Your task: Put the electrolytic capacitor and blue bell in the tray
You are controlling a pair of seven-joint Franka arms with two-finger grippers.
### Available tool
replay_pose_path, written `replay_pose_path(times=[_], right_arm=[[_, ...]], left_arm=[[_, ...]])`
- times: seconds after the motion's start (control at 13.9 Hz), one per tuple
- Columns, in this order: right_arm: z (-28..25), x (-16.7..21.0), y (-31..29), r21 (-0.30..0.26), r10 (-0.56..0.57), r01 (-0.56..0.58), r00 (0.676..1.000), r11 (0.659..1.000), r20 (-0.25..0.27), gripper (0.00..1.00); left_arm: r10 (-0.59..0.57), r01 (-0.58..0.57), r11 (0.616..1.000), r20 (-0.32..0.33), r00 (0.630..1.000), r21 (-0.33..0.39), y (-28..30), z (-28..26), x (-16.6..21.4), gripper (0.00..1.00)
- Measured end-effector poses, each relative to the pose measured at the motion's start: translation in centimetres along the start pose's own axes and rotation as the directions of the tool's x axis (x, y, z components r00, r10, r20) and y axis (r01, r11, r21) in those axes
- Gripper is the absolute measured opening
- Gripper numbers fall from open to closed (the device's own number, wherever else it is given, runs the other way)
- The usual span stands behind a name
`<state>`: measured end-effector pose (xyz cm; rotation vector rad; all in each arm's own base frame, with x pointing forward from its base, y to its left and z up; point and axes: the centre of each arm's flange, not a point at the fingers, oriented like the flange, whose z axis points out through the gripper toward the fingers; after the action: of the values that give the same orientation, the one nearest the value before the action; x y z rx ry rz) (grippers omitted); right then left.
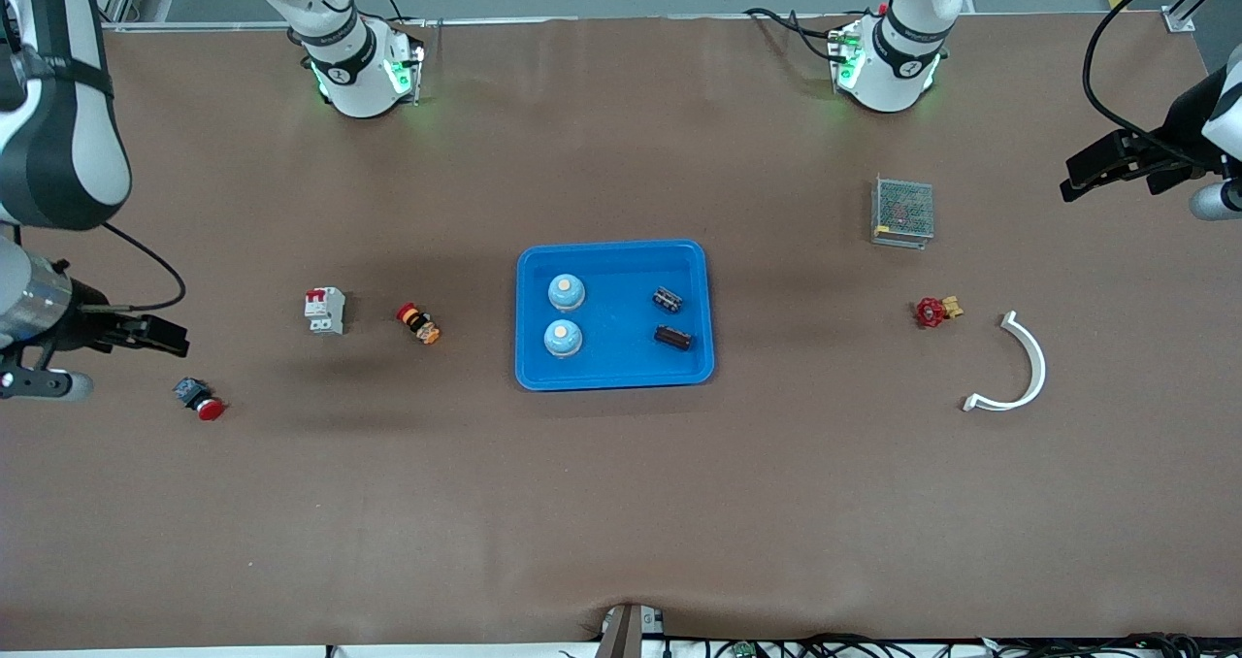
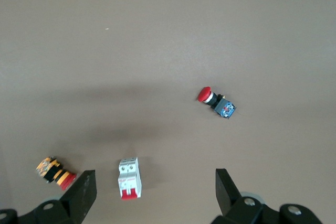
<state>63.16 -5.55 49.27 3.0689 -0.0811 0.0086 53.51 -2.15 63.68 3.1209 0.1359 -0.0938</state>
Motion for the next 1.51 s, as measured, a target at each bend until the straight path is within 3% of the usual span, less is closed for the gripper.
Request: replay_pose_path(times=[0.5, 0.72, 1.01, 1.51], right_arm=[[-6.8, -3.4, -0.7, -0.050, 0.001, -0.002, 1.000, 0.999, -0.018, 1.00], [-8.2, -4.5, -2.9, -0.006, -0.033, 0.033, 0.999, 0.999, -0.006, 1.00], [-10.7, -5.4, -7.7, 0.000, -0.113, 0.113, 0.993, 0.994, -0.047, 1.00], [-11.3, -4.9, -4.2, 0.000, -0.054, 0.054, 0.996, 0.999, -0.068, 1.00]], left_arm=[[0.028, -0.028, 1.000, -0.004, 1.000, 0.002, 1.6, -0.1, -0.3, 1.00], [0.038, -0.038, 0.999, -0.004, 0.999, 0.004, 2.3, -0.1, -0.4, 1.00], [0.037, -0.037, 0.999, -0.005, 0.999, 0.008, 2.2, -0.1, -0.3, 1.00], [0.020, -0.020, 1.000, -0.024, 1.000, 0.010, 2.1, -1.1, -1.4, 1.00]])
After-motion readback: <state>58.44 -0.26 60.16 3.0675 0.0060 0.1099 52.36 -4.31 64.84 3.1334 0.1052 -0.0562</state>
